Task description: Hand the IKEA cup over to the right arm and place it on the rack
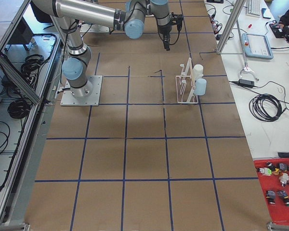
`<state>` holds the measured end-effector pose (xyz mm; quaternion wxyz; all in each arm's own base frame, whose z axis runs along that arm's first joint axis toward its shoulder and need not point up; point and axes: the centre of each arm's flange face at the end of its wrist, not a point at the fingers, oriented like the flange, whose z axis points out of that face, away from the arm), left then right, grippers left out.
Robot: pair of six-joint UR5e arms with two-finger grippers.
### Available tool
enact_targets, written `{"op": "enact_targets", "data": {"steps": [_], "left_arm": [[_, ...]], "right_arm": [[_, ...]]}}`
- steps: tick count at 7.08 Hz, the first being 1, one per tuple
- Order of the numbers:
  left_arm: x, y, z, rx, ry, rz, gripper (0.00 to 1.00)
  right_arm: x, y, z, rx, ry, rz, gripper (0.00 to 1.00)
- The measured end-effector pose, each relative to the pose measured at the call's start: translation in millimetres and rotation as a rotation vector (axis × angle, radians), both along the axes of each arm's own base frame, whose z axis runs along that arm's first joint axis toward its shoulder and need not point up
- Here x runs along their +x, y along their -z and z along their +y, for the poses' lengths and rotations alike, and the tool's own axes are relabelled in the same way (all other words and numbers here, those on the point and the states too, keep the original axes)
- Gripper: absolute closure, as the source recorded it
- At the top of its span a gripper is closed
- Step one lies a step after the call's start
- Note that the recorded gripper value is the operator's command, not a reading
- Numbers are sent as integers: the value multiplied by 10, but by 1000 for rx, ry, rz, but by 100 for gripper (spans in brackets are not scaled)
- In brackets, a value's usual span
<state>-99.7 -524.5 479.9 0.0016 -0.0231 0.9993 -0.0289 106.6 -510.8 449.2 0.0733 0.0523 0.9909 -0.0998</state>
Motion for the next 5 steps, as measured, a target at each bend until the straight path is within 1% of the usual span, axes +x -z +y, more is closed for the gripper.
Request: {"op": "enact_targets", "data": {"steps": [1, 2, 3, 4, 5], "left_arm": [[-3, 0, 0, 0, 0, 1, 1], [-6, -1, 0, 0, 0, 3, 1], [-7, 1, 1, 0, 0, 4, 1], [-10, 5, 2, 1, 1, 5, 1], [-10, 7, 2, 2, 1, 5, 1]], "right_arm": [[203, -69, 155, 54, 3, 43, 0], [467, -160, 338, 75, -17, 94, 0], [670, -253, 514, 95, -42, 117, 0], [742, -318, 621, 118, -49, 116, 0], [730, -360, 650, 134, -42, 95, 0]]}}
